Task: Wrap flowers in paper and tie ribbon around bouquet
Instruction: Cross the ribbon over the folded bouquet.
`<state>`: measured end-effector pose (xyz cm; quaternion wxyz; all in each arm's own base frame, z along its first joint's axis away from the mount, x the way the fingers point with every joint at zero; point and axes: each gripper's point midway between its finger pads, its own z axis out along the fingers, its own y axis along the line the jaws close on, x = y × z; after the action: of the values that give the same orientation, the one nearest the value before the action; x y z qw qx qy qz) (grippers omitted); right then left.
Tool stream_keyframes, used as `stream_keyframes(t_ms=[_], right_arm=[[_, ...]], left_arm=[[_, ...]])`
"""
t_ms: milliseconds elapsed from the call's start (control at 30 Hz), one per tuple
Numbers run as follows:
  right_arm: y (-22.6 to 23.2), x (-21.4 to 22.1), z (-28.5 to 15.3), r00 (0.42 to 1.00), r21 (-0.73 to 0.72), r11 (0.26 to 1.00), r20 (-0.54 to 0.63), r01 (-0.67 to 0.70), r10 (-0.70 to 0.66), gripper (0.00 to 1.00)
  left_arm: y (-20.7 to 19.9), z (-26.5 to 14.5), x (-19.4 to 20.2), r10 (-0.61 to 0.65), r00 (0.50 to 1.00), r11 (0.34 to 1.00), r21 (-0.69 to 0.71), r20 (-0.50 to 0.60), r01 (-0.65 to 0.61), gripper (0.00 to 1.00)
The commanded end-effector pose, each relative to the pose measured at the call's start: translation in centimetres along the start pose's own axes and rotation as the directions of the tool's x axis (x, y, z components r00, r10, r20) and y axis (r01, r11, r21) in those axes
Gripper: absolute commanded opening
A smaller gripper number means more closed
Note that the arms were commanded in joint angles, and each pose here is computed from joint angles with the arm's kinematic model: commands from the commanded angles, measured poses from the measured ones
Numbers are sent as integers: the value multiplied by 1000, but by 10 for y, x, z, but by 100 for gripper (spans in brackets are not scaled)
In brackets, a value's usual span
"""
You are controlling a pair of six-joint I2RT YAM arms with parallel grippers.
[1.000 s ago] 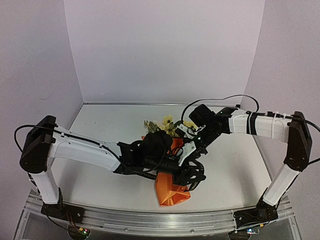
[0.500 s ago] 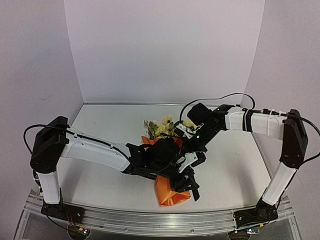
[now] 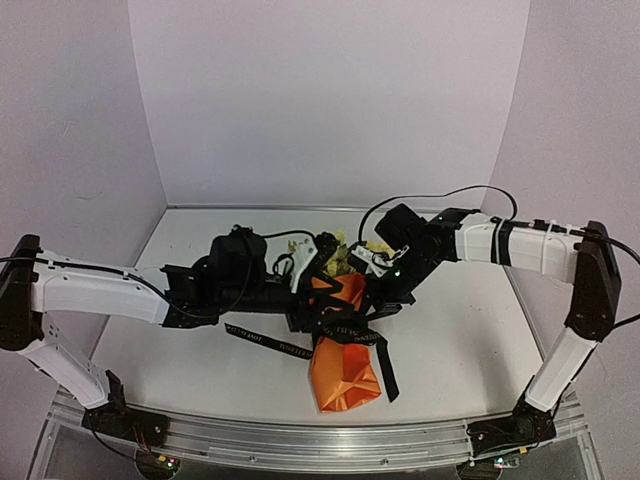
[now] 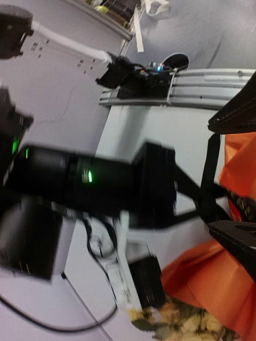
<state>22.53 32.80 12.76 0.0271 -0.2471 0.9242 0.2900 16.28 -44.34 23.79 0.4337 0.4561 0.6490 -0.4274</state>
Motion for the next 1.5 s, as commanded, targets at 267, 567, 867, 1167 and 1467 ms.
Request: stream_keyframes(t_ms=[267,567,867,1167,1467], right_arm=[[35,-7,-30,984,-27,990,119,135,-131,0],[46,-3,-31,976,-54,980,115,192,-185,0],[50,-2,-26,970,-41,974,107,223,-218,0],[46,-6,-22,965,15,972,114,236,-236,0],[39,-5,-26,959,66,965,114,252,-258,0]], left_arm=[[55,15,35,86,988,996,-28,-126,-90,58],[69,30,42,92,985,995,-30,-146,-98,57],[65,41,44,111,982,994,18,-151,-110,55],[54,46,45,75,986,994,93,-148,-62,43],[46,33,45,88,988,991,112,-129,-74,43]])
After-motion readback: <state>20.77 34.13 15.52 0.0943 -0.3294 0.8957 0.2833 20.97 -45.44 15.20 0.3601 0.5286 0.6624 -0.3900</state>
